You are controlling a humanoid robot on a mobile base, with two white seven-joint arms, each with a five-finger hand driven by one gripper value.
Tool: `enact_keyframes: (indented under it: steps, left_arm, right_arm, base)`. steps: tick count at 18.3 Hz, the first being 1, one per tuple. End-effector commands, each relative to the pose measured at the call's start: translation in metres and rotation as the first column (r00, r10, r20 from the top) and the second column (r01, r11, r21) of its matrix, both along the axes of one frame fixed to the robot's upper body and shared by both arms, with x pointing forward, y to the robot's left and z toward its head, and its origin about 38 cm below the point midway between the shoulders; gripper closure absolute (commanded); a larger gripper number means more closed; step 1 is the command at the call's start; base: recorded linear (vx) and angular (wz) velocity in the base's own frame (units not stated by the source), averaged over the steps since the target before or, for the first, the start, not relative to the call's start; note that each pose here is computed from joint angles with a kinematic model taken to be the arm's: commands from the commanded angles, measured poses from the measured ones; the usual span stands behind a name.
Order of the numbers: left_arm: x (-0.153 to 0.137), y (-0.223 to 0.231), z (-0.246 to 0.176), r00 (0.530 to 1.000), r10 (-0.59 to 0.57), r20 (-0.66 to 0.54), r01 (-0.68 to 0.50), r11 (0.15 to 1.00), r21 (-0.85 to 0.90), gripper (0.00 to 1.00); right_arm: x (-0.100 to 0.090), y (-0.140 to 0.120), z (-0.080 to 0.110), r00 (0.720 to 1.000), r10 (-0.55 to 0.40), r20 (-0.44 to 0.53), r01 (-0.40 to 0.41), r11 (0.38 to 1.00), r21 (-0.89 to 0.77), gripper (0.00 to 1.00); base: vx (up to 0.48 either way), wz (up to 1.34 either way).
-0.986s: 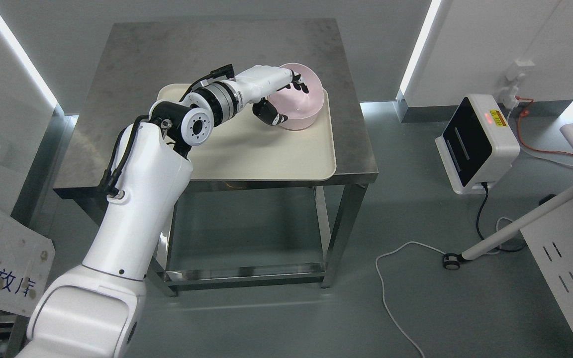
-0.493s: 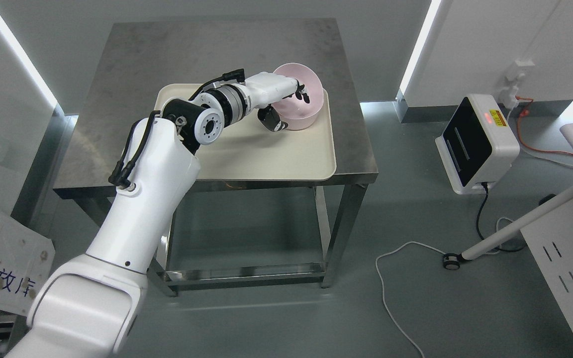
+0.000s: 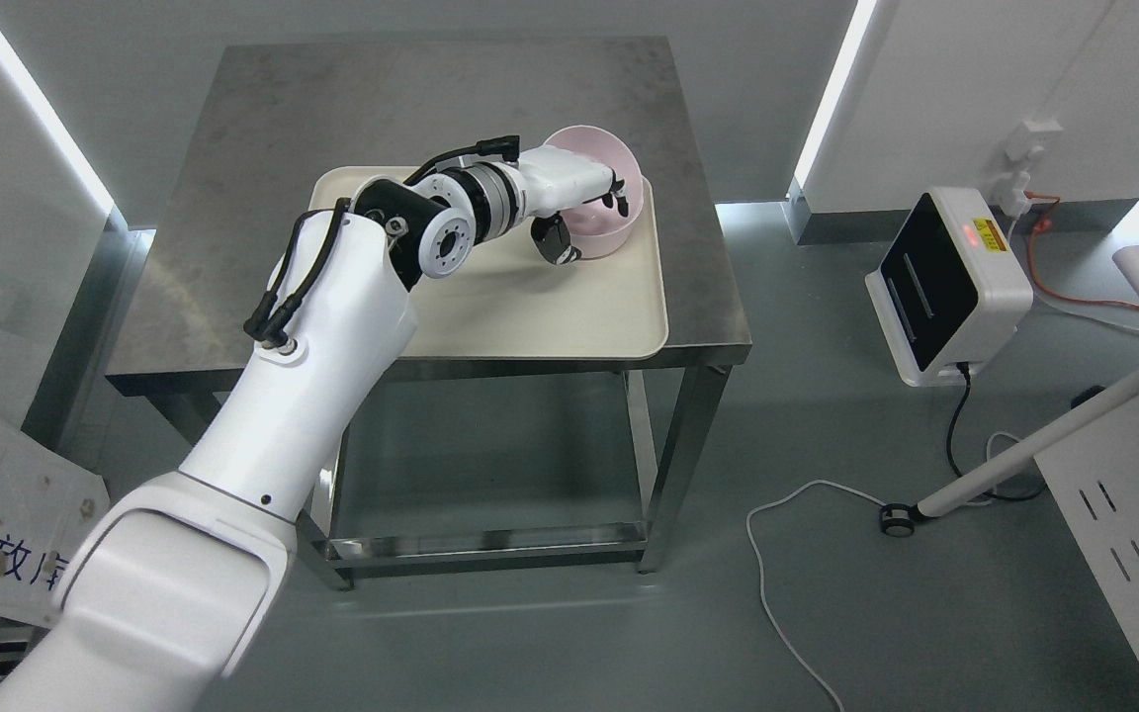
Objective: Stack pink IKEA bowls on left shelf middle
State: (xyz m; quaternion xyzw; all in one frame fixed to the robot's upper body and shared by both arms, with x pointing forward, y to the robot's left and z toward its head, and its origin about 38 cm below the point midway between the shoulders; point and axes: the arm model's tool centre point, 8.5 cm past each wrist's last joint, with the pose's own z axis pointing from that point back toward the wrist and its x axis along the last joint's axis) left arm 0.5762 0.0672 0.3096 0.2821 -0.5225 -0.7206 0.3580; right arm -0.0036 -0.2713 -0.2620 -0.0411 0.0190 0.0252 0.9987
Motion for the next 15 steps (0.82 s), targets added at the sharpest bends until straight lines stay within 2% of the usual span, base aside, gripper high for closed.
enact_keyframes:
  steps: [1, 6, 10, 15]
  left_arm:
    - [0.002, 0.000, -0.036, 0.998, 0.000, -0.056, 0.007, 0.991, 0.130, 0.42]
    - [0.005, 0.009, -0.033, 0.998, 0.021, -0.065, -0.015, 0.995, 0.094, 0.46]
    - [0.006, 0.014, -0.025, 0.998, -0.019, -0.059, 0.023, 0.998, 0.058, 0.61]
    - [0.006, 0.015, -0.024, 0.997, -0.038, -0.061, 0.040, 0.998, 0.042, 0.71]
  right_arm:
    - [-0.007, -0.011, 0.001, 0.998, -0.061, 0.011, 0.062, 0.998, -0.017, 0.00]
    - [-0.007, -0.011, 0.001, 0.998, -0.061, 0.013, 0.061, 0.998, -0.017, 0.00]
    - [-0.007, -0.011, 0.001, 0.998, -0.061, 0.011, 0.062, 0.998, -0.017, 0.00]
    - [-0.007, -0.011, 0.001, 0.998, -0.061, 0.011, 0.062, 0.998, -0.017, 0.00]
  base:
    - [0.000, 0.00]
    - [0.000, 0.00]
    - [0.000, 0.00]
    - [0.000, 0.00]
